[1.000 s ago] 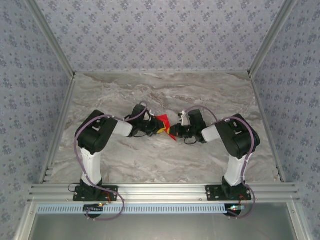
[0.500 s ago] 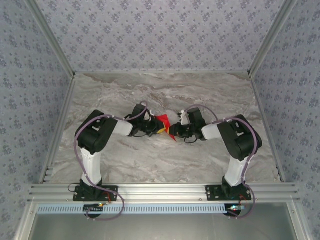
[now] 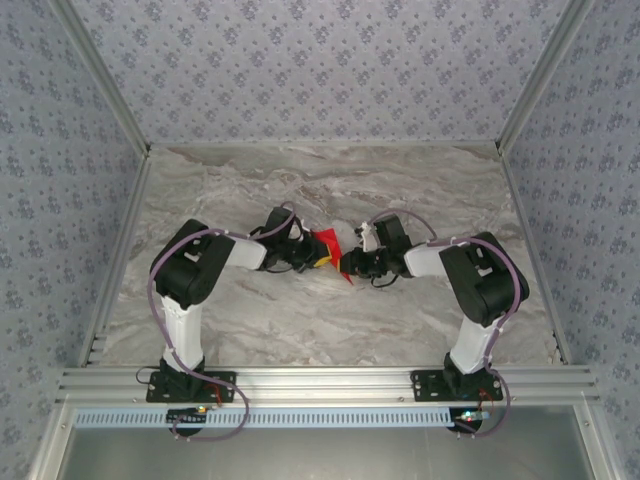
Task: Fold a paper plane with a square sheet of paper (pick it up from the middle)
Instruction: Fold the wing for the fifth time at the center of the table.
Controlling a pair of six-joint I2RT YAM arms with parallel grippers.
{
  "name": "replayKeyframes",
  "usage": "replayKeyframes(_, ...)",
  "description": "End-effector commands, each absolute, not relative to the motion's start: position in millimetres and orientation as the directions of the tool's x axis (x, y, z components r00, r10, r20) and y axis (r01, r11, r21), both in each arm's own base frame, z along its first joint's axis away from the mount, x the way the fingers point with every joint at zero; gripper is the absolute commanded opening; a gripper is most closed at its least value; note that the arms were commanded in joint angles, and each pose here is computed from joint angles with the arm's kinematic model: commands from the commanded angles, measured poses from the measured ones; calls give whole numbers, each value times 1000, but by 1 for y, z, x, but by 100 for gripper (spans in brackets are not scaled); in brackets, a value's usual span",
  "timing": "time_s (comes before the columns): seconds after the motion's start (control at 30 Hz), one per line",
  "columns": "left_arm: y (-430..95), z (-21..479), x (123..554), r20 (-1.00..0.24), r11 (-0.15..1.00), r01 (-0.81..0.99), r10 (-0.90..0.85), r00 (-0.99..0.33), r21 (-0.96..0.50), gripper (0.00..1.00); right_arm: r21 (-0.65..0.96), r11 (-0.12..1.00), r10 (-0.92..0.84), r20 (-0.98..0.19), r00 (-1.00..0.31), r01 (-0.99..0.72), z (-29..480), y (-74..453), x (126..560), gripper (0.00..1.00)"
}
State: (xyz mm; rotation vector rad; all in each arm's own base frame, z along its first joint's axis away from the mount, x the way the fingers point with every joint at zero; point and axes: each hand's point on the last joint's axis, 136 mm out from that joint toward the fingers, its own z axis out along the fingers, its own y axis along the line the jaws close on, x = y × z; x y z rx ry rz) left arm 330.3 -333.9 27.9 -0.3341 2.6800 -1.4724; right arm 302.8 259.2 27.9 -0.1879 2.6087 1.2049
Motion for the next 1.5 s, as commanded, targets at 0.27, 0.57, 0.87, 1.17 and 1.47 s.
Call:
replayKeyframes(0.27, -322, -7, 327, 90, 623, -236, -257, -962, -745, 12, 720, 666, -17, -246, -969, -194, 15, 250, 302, 8)
replayKeyframes(0.57, -336, 27, 336, 6, 551, -122, -208, -978, -826, 17, 819, 561, 41, -174, -984, -122, 27, 260, 307, 4)
replayKeyframes(0.87, -342, 41, 328, -66, 532, -27, -156, -986, -846, 18, 873, 486, 108, -95, -990, -31, 39, 264, 315, 3)
replayKeyframes(1.17, -342, 25, 332, -31, 562, -71, -170, -985, -824, 16, 858, 513, 104, -69, -992, -6, 31, 261, 313, 5)
replayKeyframes(1.47, -331, 3, 326, 28, 655, -143, -183, -983, -742, 14, 797, 601, 66, -118, -991, -55, 32, 253, 311, 21)
